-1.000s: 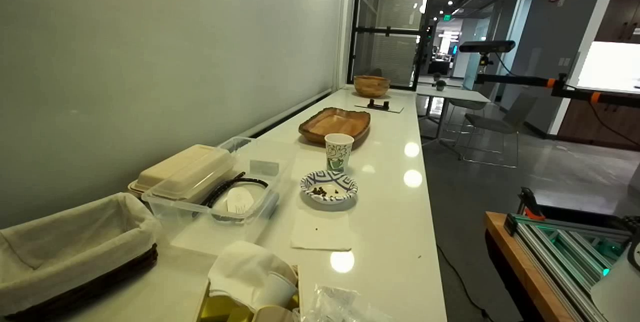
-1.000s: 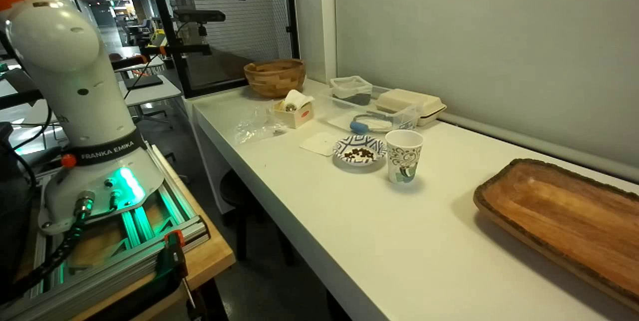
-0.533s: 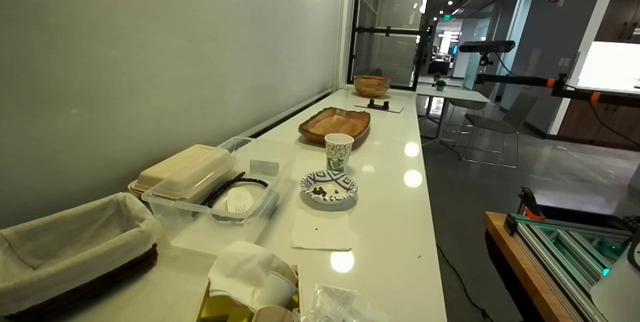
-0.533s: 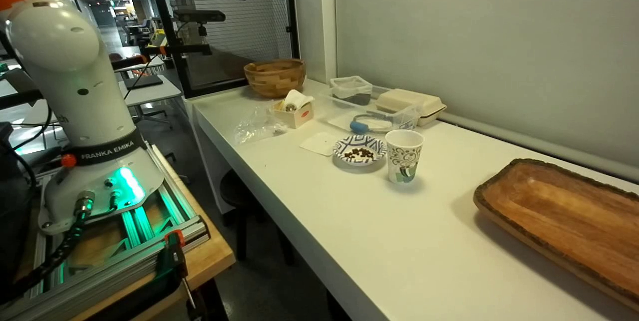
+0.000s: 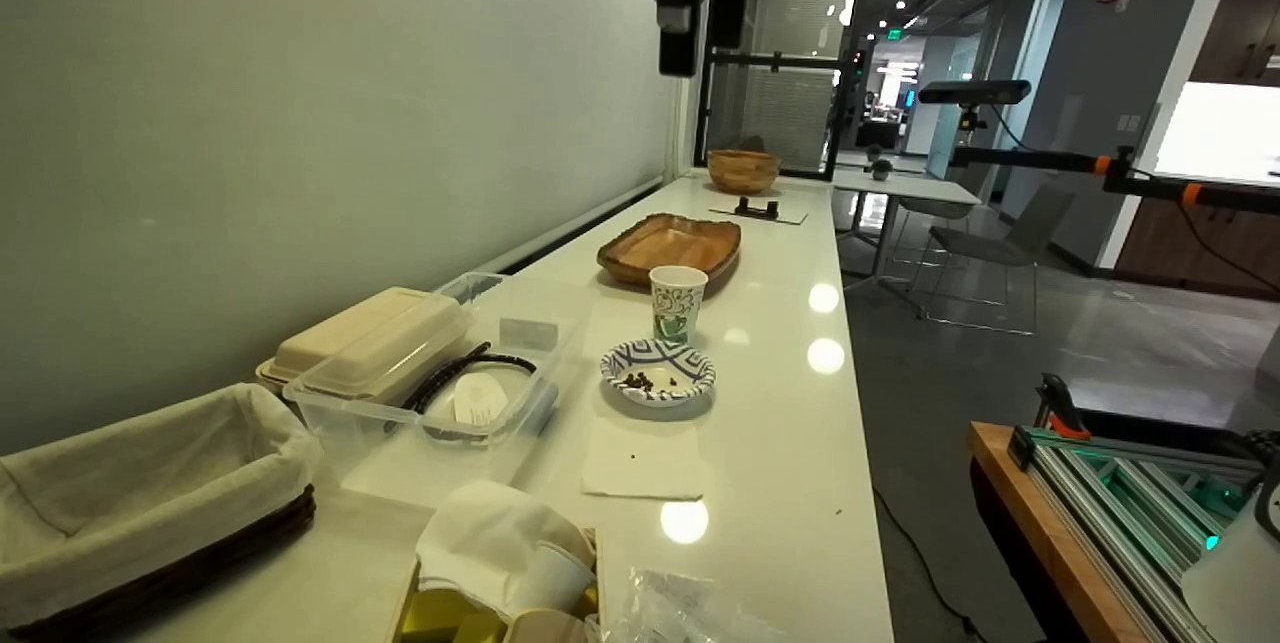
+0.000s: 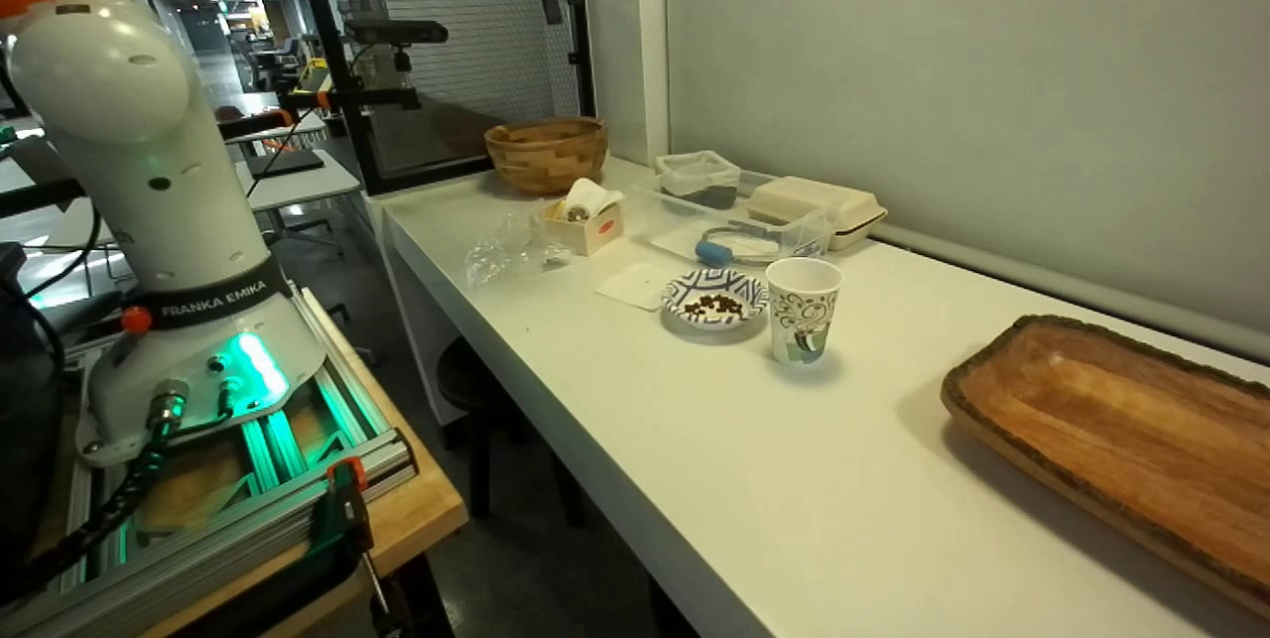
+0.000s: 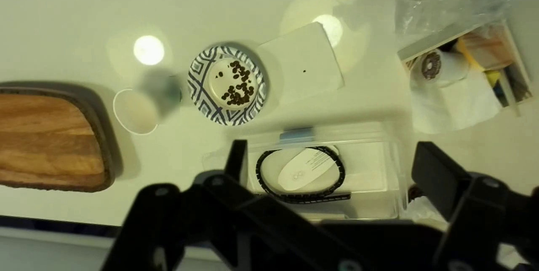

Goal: Pour the contents in the bowl into the coffee cup.

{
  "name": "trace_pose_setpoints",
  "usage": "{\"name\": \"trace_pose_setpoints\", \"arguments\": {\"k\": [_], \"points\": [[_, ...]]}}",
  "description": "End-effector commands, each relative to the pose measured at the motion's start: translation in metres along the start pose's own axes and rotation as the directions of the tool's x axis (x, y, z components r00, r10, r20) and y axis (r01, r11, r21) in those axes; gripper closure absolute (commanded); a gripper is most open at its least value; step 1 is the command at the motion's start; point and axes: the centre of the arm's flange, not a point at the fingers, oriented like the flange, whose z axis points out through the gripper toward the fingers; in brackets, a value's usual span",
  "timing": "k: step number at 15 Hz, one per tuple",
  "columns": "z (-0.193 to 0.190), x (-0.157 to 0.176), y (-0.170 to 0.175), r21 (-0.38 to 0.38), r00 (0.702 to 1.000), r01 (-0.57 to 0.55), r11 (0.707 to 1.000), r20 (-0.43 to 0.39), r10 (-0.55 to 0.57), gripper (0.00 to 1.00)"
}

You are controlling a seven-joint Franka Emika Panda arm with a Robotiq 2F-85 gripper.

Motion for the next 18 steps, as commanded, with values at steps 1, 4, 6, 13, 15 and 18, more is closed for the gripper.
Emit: {"name": "trace_pose_setpoints", "arguments": {"k": [1, 4, 6, 13, 15, 18], "points": [[0.065, 0.013, 0.022, 0.035, 0.997, 0.056, 0.998, -0.049, -0.055, 0.00], [0.121, 0.025, 0.040, 0.109, 0.992, 0.013, 0.994, -0.126, 0.000, 0.00], [0.162, 0.031, 0.053, 0.164, 0.991, -0.044, 0.985, -0.116, 0.064, 0.00], [0.236, 0.020, 0.076, 0.279, 0.980, -0.195, 0.940, 0.021, 0.197, 0.00], [0.250, 0.020, 0.075, 0.288, 0.978, -0.209, 0.934, 0.051, 0.203, 0.00], [0.249, 0.021, 0.075, 0.291, 0.977, -0.212, 0.933, 0.050, 0.206, 0.00]]}}
